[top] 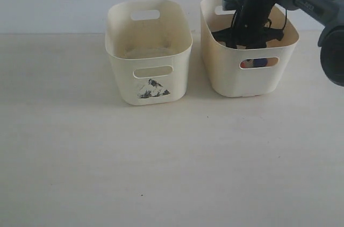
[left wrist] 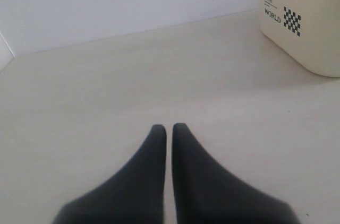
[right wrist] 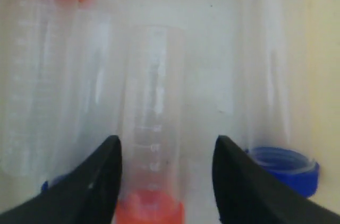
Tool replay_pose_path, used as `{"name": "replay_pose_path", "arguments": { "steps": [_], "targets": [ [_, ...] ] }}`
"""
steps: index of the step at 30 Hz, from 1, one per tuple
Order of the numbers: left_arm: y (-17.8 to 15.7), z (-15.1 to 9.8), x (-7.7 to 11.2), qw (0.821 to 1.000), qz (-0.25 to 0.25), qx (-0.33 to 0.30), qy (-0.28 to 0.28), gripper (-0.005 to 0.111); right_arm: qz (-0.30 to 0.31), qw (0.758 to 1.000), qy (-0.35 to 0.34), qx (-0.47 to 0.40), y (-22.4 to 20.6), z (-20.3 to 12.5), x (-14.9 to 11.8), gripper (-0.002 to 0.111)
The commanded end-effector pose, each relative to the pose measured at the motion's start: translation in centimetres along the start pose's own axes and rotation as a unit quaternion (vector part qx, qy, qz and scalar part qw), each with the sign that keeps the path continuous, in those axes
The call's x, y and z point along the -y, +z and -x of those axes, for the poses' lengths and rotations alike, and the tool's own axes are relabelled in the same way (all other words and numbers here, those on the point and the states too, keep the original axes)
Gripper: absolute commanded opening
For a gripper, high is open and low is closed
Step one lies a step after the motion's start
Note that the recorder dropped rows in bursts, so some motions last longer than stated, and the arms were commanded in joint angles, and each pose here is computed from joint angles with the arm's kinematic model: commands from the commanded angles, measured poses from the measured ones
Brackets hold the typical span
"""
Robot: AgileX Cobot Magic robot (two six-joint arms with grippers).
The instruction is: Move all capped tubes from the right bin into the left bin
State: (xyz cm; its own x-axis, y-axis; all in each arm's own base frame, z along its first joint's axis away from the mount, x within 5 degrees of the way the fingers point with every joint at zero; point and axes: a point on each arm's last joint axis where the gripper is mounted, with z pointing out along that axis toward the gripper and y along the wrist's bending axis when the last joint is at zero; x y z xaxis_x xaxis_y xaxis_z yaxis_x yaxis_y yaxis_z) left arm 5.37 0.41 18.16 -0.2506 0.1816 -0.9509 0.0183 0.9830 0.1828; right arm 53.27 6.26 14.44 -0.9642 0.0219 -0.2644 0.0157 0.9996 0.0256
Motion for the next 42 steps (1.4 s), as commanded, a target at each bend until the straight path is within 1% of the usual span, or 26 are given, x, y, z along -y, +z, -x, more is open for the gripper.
{"name": "replay_pose_path", "arguments": {
  "steps": [1,3,7,9,10,11,14,17,22,28,30,31,33,34,35,39,42],
  "targets": [
    [0.0,0.2,0.0,1.0,-0.001,0.004,-0.006,0.004,-0.018,0.999,-0.001,-0.04,2.3,-1.0,0.8,0.034],
    [0.0,0.2,0.0,1.0,-0.001,0.004,-0.006,0.004,-0.018,0.999,-0.001,-0.04,2.3,-1.0,0.8,0.034],
    [0.0,0.2,0.0,1.0,-0.001,0.004,-0.006,0.004,-0.019,0.999,-0.003,-0.04,2.3,-1.0,0.8,0.04],
    [0.0,0.2,0.0,1.0,-0.001,0.004,-0.006,0.004,-0.019,0.999,-0.003,-0.04,2.3,-1.0,0.8,0.037],
    [0.0,0.2,0.0,1.0,-0.001,0.004,-0.006,0.004,-0.019,0.999,-0.003,-0.04,2.3,-1.0,0.8,0.032],
    [0.0,0.2,0.0,1.0,-0.001,0.004,-0.006,0.004,-0.019,0.999,-0.003,-0.04,2.3,-1.0,0.8,0.025],
    [0.0,0.2,0.0,1.0,-0.001,0.004,-0.006,0.004,-0.019,0.999,-0.004,-0.036,1.9,-0.8,0.8,-0.001],
    [0.0,0.2,0.0,1.0,-0.001,0.004,-0.006,0.004,-0.017,1.0,-0.011,-0.023,0.6,-0.5,0.8,0.0],
    [0.0,0.2,0.0,1.0,-0.001,0.004,-0.006,0.004,-0.019,0.999,-0.037,0.031,-5.0,0.6,0.8,0.0],
    [0.0,0.2,0.0,1.0,-0.001,0.004,-0.006,0.004,-0.006,0.993,-0.042,0.113,-13.9,1.0,0.7,0.0],
    [0.0,0.2,0.0,1.0,-0.001,0.004,-0.006,0.004,0.02,0.99,-0.037,0.136,-16.6,0.8,0.4,0.0],
    [0.0,0.2,0.0,1.0,-0.001,0.004,-0.006,0.004,0.047,0.987,-0.036,0.148,-18.1,0.6,-0.1,0.0],
    [0.0,0.2,0.0,1.0,-0.001,0.004,-0.006,0.004,0.095,0.982,-0.043,0.16,-19.9,0.3,-1.0,0.0],
    [0.0,0.2,0.0,1.0,-0.001,0.004,-0.006,0.004,0.127,0.976,-0.053,0.167,-20.9,0.0,-1.8,0.0],
    [0.0,0.2,0.0,1.0,-0.001,0.004,-0.006,0.004,0.144,0.972,-0.068,0.172,-21.5,-0.1,-2.3,0.0],
    [0.0,0.2,0.0,1.0,-0.001,0.004,-0.006,0.004,0.205,0.955,-0.122,0.175,-22.4,-0.9,-5.6,0.0],
    [0.0,0.2,0.0,1.0,-0.001,0.004,-0.006,0.004,0.22,0.944,-0.176,0.171,-22.0,-1.6,-8.4,0.0]
  ]
}}
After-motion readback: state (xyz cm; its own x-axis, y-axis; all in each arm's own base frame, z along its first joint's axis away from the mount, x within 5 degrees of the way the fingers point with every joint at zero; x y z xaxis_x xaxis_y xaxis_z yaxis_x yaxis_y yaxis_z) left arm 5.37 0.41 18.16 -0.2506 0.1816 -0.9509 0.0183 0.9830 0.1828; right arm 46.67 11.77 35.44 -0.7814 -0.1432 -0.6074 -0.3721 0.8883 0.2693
